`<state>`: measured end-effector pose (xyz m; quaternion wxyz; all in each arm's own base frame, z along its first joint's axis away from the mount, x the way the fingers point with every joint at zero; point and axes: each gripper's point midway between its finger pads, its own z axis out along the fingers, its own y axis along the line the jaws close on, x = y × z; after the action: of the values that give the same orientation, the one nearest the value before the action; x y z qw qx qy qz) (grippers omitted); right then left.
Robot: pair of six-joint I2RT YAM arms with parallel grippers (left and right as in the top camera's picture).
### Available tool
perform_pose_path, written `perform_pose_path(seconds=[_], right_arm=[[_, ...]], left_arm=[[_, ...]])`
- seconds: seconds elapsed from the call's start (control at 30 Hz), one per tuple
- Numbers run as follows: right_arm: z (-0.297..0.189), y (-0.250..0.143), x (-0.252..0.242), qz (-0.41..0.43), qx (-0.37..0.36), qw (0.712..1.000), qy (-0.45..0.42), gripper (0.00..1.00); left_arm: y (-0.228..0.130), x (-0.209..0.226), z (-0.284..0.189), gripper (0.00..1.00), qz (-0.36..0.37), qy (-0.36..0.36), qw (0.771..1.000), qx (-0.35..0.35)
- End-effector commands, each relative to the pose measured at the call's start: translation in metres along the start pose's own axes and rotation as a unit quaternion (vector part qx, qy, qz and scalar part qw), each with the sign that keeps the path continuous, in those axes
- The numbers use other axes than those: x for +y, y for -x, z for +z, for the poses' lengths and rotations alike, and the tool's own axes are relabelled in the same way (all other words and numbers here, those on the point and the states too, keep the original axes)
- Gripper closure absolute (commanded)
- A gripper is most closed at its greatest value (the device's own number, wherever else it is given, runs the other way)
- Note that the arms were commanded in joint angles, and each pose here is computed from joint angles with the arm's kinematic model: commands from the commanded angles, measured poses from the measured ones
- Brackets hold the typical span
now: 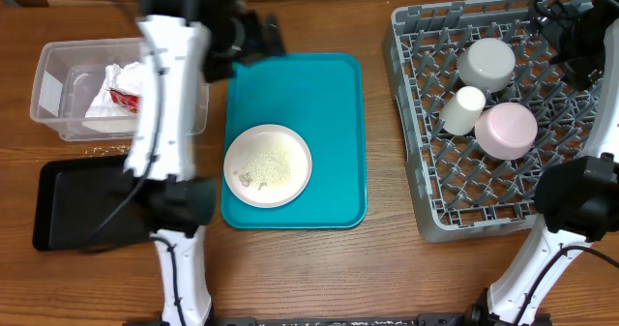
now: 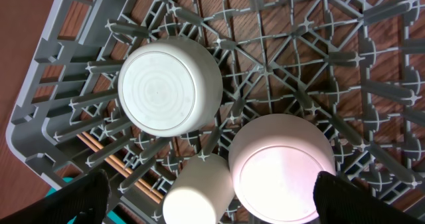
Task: Sort waste into correct bins and load items into the dishwasher
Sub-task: 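Swing the left gripper over the white rice plate on the teal tray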
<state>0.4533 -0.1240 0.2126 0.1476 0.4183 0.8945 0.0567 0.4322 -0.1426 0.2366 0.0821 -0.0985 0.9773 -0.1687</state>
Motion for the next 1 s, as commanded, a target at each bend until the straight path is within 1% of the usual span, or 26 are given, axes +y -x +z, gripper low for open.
perform_pose_path(seconds=[0.0,0.07,0.13,0.17,0.33,0.5,0.57,0.6,0.63,0.67,0.83,0.87,0.9,0.93,0.97], right_arm=[[-0.002,-0.001,0.002,-0.001,-0.001,1.0,0.005,0.0],[-0.002,-0.001,0.002,-0.001,-0.001,1.0,0.005,0.0],[-0.002,-0.001,0.002,-0.001,-0.001,1.0,0.005,0.0],[-0.002,-0.001,0.002,-0.001,-0.001,1.0,0.004,0.0],[-0.002,-0.001,0.002,-0.001,-0.001,1.0,0.005,0.0],[-0.002,-0.001,0.002,-0.001,-0.001,1.0,0.004,0.0],[-0.002,-0.001,0.002,-0.001,-0.001,1.0,0.005,0.0],[-0.002,-0.001,0.002,-0.001,-0.001,1.0,0.005,0.0],[-0.002,-0.001,0.002,-0.001,-0.001,1.0,0.005,0.0],[-0.002,-0.001,0.002,-0.001,-0.001,1.0,0.004,0.0],[-0.002,-0.001,0.002,-0.001,-0.001,1.0,0.005,0.0],[-0.002,-0.001,0.002,-0.001,-0.001,1.0,0.005,0.0],[-0.002,-0.001,0.002,-0.001,-0.001,1.0,0.005,0.0],[-0.002,-0.001,0.002,-0.001,-0.001,1.0,0.005,0.0],[-0.002,-0.001,0.002,-0.001,-0.001,1.0,0.004,0.0]], left_arm=[[-0.016,-0.017,0.035,0.0,0.036,0.025,0.998,0.036],[-0.025,-0.025,0.054,0.0,0.055,0.043,0.996,0.049],[-0.031,-0.03,0.067,0.05,0.07,0.067,0.994,0.054],[-0.035,-0.031,0.074,0.05,0.073,0.08,0.993,0.056],[-0.046,-0.033,0.106,0.1,0.046,0.129,0.989,0.064],[-0.044,-0.015,0.137,0.12,0.021,0.196,0.979,0.058],[-0.045,-0.009,0.15,0.11,0.009,0.21,0.976,0.066],[-0.047,-0.007,0.156,0.09,0.002,0.213,0.974,0.071],[-0.05,-0.005,0.164,0.03,-0.001,0.215,0.973,0.081],[-0.053,-0.005,0.171,0.0,-0.003,0.213,0.973,0.092],[-0.073,-0.007,0.202,0.0,0.032,0.187,0.969,0.162],[-0.075,-0.005,0.207,0.12,0.037,0.186,0.967,0.169],[-0.075,-0.005,0.208,0.33,0.042,0.186,0.967,0.172],[-0.075,-0.003,0.21,0.42,0.042,0.19,0.966,0.173],[-0.075,-0.002,0.21,0.46,0.043,0.191,0.966,0.171]])
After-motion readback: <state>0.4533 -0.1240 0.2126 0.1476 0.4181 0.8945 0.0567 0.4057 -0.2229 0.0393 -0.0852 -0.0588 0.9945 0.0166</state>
